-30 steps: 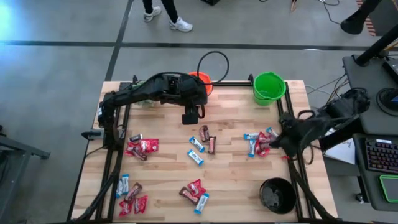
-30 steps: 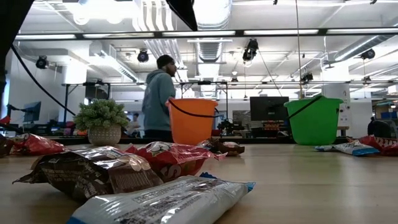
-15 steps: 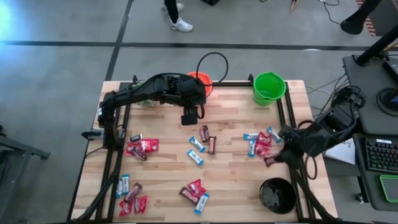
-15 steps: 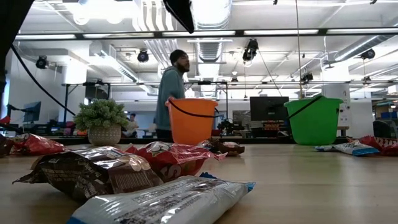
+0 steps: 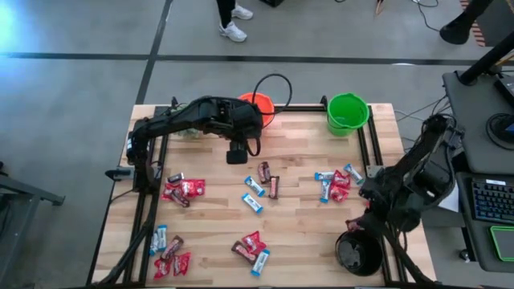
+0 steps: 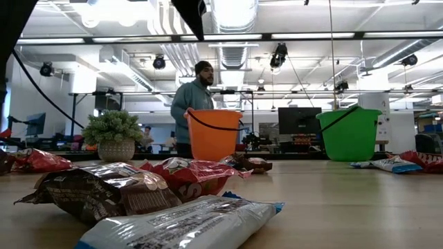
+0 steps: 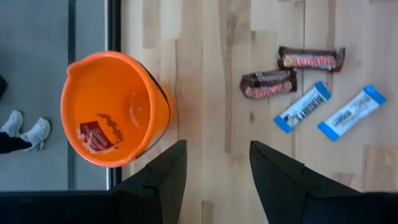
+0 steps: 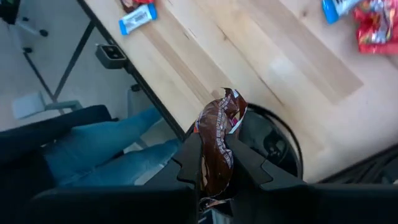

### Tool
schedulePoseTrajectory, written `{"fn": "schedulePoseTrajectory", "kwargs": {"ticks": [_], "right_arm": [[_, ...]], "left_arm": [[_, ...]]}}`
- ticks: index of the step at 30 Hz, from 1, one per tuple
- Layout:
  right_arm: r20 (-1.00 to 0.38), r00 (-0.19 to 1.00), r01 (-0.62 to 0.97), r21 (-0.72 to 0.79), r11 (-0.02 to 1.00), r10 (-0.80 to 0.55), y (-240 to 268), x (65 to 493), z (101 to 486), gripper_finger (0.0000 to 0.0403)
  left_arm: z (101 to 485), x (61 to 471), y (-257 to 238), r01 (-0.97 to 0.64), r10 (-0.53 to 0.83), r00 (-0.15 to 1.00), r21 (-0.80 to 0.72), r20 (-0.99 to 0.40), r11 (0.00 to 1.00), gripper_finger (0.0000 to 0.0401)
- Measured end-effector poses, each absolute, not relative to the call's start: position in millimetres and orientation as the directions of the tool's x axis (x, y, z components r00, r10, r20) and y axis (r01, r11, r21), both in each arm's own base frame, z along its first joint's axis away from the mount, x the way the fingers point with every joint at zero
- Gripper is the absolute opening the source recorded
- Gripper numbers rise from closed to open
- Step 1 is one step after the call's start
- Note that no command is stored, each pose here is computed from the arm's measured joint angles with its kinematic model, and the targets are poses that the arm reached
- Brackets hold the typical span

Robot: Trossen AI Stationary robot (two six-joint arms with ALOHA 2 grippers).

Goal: Organize candy in baskets
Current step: Put the brown chocolate bar into the black bucket

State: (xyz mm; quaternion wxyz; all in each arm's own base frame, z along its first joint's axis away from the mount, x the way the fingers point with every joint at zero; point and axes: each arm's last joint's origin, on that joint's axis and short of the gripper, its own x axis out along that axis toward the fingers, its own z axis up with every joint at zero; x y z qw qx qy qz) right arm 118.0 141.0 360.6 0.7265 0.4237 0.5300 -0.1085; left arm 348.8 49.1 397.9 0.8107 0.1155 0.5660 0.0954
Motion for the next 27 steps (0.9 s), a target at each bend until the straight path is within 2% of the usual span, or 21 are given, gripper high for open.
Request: {"fn": "schedulePoseTrajectory", "kwargs": {"ticks": [18, 27], "right_arm": [[-0.897, 0.317, 0.772, 0.432, 0.466, 0.307, 180.7, 107.5, 344.6, 0.0037], [-0.885, 0.302, 0.797, 0.438, 0.416, 0.354, 193.0, 104.4, 343.0, 0.0037]], "left_arm": [[413.2, 331.1, 46.9, 0.004, 0.286, 0.36, 0.308, -0.888, 0.951, 0.0158], [414.1, 330.1, 46.8, 0.02, 0.287, 0.363, 0.315, -0.887, 0.949, 0.0158]]}}
